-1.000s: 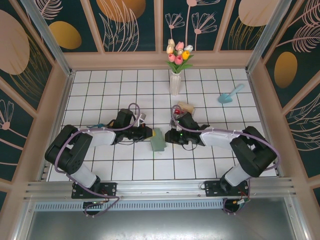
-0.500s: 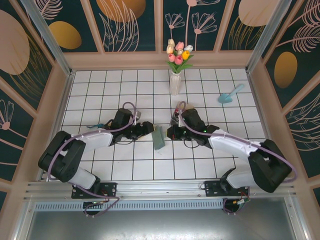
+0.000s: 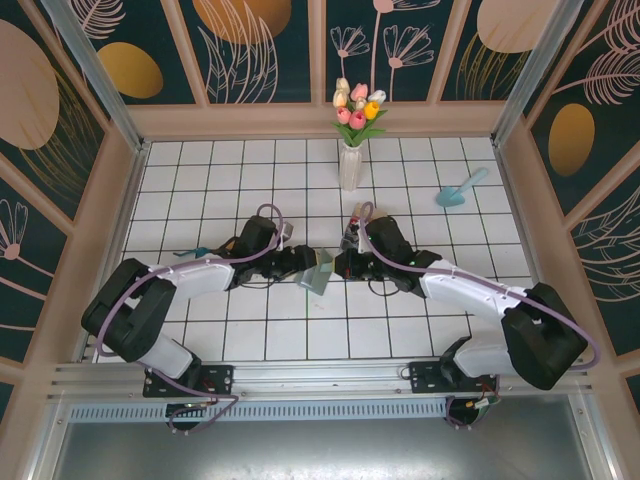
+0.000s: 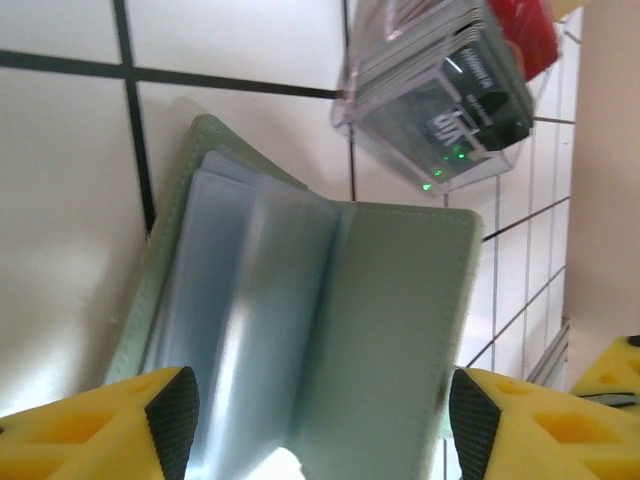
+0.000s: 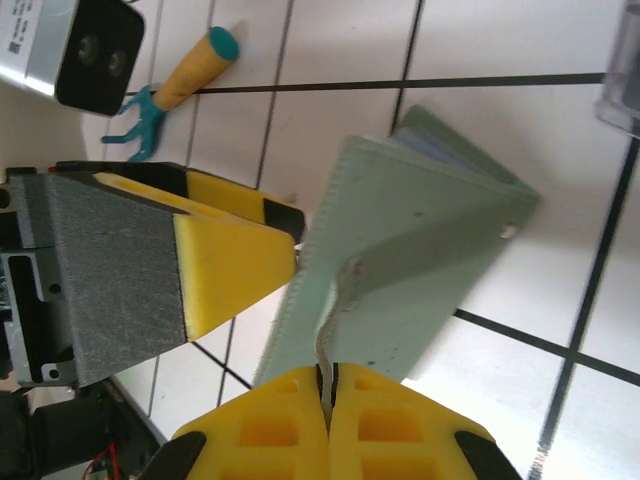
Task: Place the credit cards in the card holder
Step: Open the card holder at the center of the table.
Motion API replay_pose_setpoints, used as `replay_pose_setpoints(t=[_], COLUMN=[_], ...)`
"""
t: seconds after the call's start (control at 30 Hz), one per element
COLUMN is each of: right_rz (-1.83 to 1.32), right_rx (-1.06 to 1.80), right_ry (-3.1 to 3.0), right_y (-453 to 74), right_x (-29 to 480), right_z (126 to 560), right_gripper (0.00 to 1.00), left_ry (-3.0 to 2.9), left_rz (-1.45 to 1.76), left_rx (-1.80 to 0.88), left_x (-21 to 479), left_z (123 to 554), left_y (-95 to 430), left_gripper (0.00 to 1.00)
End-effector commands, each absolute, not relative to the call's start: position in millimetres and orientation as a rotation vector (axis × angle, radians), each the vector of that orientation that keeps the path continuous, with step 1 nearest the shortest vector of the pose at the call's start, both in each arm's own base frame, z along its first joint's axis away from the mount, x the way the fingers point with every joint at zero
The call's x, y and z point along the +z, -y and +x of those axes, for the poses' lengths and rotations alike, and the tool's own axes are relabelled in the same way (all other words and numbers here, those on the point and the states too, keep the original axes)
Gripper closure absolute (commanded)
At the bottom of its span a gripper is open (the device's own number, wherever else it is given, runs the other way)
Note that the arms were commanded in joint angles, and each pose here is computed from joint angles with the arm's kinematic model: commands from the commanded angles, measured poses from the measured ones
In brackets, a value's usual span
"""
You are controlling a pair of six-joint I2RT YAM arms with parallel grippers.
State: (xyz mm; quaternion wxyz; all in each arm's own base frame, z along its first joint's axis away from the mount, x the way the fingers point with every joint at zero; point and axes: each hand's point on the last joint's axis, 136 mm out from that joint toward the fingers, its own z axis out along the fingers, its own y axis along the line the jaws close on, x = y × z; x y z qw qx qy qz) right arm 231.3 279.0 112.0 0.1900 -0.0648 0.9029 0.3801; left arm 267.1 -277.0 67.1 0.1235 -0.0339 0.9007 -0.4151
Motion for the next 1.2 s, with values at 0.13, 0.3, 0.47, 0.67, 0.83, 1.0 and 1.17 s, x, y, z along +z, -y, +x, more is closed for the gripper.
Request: replay_pose_setpoints(t=[0.13, 0.3, 0.47, 0.67, 0.83, 1.0, 1.17], right_rz=[-0.017, 0.094, 0.113, 0.169, 0.189, 0.199, 0.197], right_rx=[0.856, 0.766, 0.783, 0.695, 0.665, 0.642, 0.63], right_ry=[-2.647, -2.688, -2.693, -2.743, -2.748, -2.762, -2.765], right_y=[-236.6, -206.3, -202.3, -190.2, -186.1, -183.3, -182.8], right_x=[78.1, 60.3, 54.8, 38.7, 34.2, 29.5, 28.4], right_z=[229.2, 227.6, 227.6, 228.5, 228.9, 228.0, 228.7], right_gripper=[0.98, 0.98, 0.97, 0.97, 0.97, 0.97, 0.97], left_ry=[-2.605, -2.587, -2.62, -2.634, -2.661, -2.689, -2.694], left_rz=[-0.097, -0.112, -0.097, -0.081, -0.094, -0.123, -0.098], left_rx=[-1.123, -1.096, -1.113, -1.114, -1.062, -0.963, -1.039], left_x=[74.9, 76.7, 66.4, 62.2, 51.6, 39.8, 37.9], left_z=[277.3, 281.4, 279.3, 280.0, 280.2, 281.1, 277.6], left_y=[272.1, 269.3, 273.7, 276.2, 271.7, 261.1, 269.8], left_gripper=[0.28, 0.25, 0.26, 0.3, 0.38, 0.36, 0.56])
